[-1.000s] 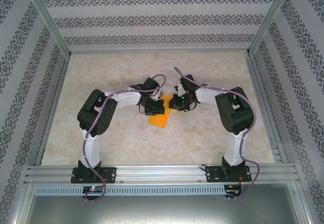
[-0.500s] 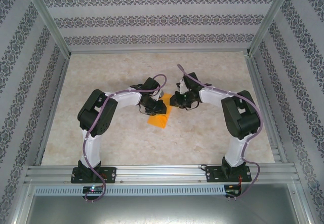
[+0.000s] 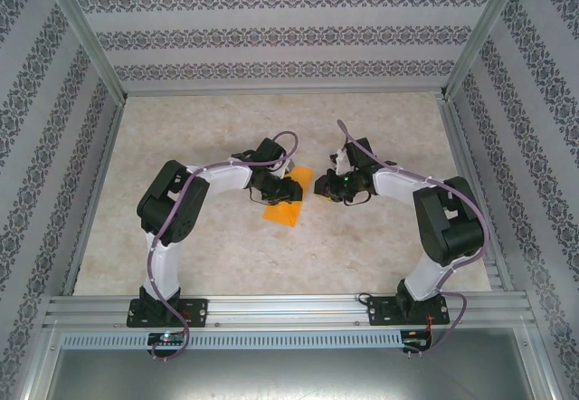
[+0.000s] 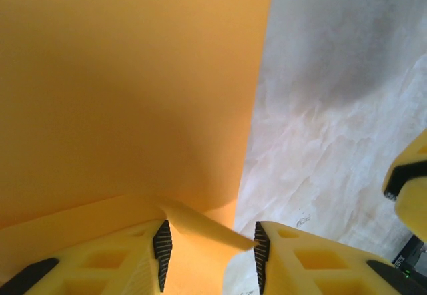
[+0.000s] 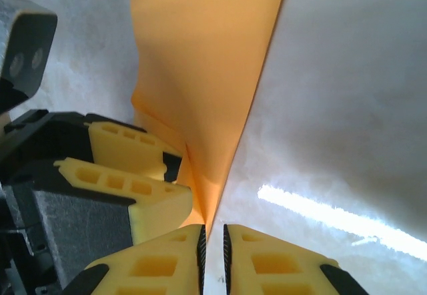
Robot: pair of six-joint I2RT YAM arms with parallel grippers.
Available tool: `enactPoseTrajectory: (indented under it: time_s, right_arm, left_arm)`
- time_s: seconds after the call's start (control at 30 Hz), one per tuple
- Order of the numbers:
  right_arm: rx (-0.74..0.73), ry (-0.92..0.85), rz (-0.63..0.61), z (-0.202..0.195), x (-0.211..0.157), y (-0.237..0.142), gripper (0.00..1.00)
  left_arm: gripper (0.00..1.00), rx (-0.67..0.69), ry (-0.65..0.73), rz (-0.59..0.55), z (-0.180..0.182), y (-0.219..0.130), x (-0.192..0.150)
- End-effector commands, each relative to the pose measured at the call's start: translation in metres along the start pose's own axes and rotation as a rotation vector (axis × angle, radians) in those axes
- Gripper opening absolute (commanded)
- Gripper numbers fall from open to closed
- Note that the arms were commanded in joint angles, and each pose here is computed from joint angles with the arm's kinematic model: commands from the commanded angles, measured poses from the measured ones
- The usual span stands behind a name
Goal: Fold a paper plane with a square sheet of paper (pick it up from the middle)
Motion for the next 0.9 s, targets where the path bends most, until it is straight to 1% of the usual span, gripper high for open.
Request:
enactPoseTrajectory:
  time_s: [0.0, 0.1, 0.17, 0.4, 0.53, 0.63, 0.87]
  right_arm:
    - [0.064, 0.001, -0.022, 0.011, -0.002, -0.008, 0.18]
    - [0.107, 0.021, -0.03, 0.015, -0.008, -0.009, 0.16]
    - [0.127, 0.038, -0.03, 0.018, -0.013, -0.009, 0.15]
    - [0.181, 0.066, -0.03, 0.034, -0.025, -0.004, 0.11]
    - [0.205, 0.083, -0.02, 0.043, -0.034, 0.008, 0.08]
    - [0.214, 0.093, -0.01, 0.049, -0.041, 0.018, 0.05]
    - [0.217, 0.098, 0.019, 0.057, -0.056, 0.039, 0.03]
  left_arm:
    - [0.45, 0.011, -0.004, -0.026, 0.003, 0.001, -0.002]
    - [0.46, -0.002, -0.005, -0.031, 0.0, 0.0, -0.002]
    - [0.49, -0.01, -0.01, -0.036, -0.001, -0.002, -0.002]
    - [0.5, -0.052, -0.042, -0.046, -0.007, -0.007, -0.001]
    - [0.46, -0.047, -0.059, -0.056, -0.005, -0.01, -0.001]
    - [0.42, -0.043, -0.068, -0.063, -0.002, -0.011, 0.0]
    - [0.41, -0.051, -0.074, -0.055, -0.001, -0.009, 0.001]
Point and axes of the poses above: each hand's point on the last joint's axis, 136 mm out from that joint toward the fingers, its own y axis out along the fingers, its own z axis along the line the jaws close on, x = y × z, the point moved 1 cm from there along -y, back along the fingers, and after that the axes turned 13 degrees about -y, right-handed, at the moved point
